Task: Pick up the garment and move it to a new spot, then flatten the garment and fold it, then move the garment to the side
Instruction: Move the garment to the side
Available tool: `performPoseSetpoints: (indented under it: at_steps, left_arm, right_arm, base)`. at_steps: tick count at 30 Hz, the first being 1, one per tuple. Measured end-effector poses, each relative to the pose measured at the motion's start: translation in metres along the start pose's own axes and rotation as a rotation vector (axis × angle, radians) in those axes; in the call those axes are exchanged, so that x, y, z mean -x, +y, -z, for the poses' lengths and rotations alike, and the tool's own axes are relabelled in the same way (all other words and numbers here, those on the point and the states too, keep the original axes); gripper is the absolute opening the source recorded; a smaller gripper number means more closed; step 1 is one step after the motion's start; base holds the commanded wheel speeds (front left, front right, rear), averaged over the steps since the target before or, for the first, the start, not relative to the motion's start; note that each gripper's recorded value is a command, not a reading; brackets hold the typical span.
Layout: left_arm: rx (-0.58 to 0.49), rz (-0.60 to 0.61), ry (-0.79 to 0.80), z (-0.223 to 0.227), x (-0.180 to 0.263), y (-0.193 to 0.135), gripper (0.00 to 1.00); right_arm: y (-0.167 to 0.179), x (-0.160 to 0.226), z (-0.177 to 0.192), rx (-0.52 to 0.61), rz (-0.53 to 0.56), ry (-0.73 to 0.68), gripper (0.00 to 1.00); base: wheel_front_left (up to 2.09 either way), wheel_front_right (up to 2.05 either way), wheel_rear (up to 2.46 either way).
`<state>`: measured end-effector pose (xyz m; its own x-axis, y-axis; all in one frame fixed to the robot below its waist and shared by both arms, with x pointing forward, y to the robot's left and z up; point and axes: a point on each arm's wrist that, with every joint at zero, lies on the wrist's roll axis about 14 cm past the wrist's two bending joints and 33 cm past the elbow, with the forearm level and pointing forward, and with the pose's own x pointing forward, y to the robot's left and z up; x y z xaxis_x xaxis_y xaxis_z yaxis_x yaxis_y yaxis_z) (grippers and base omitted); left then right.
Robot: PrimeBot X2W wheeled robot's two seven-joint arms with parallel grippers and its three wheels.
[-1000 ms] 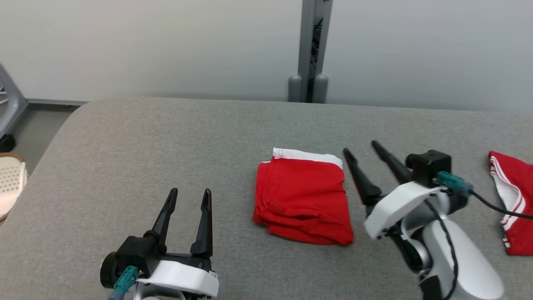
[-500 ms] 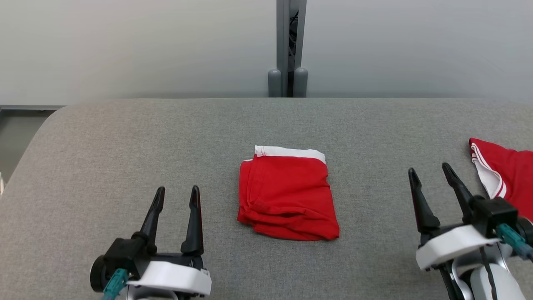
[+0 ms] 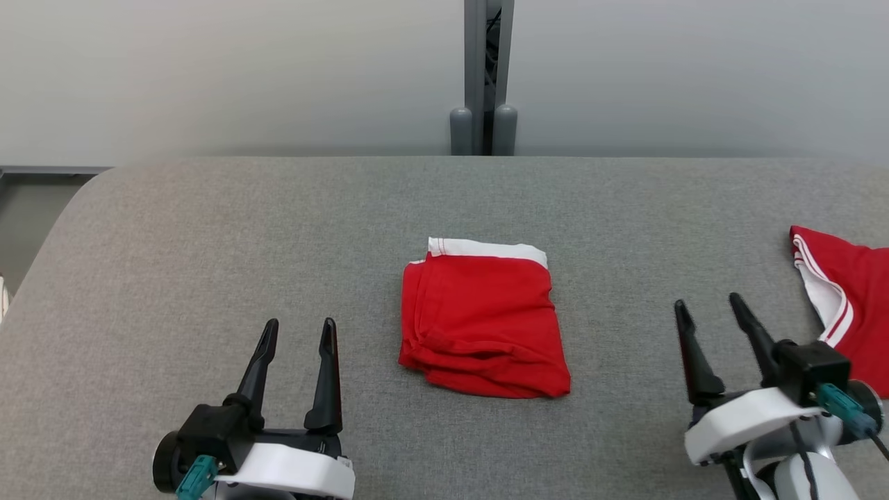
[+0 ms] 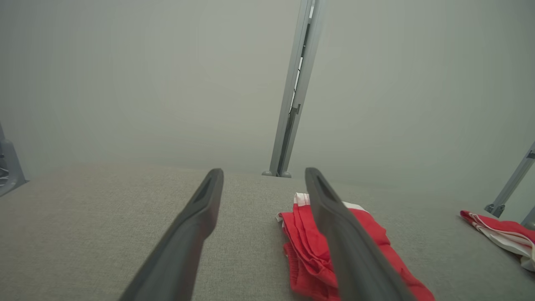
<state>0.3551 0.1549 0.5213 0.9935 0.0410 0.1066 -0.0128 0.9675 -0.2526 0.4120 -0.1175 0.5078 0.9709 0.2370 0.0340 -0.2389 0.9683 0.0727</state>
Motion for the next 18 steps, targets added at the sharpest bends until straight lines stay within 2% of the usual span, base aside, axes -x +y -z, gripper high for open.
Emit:
performPoseSetpoints:
  at_steps: [10, 14, 18]
  left_arm:
    - [-0.012, -0.014, 0.043, 0.013, -0.003, 0.007, 1.0]
    - [-0.022, -0.033, 0.086, 0.026, 0.003, 0.013, 1.0]
    - [-0.036, -0.036, 0.087, 0.026, 0.003, 0.016, 1.0]
  right_arm:
    - [0.054, -0.029, 0.051, -0.203, -0.157, 0.264, 1.0]
    - [0.071, -0.032, 0.08, -0.334, -0.185, 0.411, 1.0]
    - [0.081, -0.038, 0.098, -0.379, -0.21, 0.488, 1.0]
  base:
    - [0.0, 0.0, 0.0]
    - [0.0, 0.0, 0.0]
    - [0.0, 0.0, 0.0]
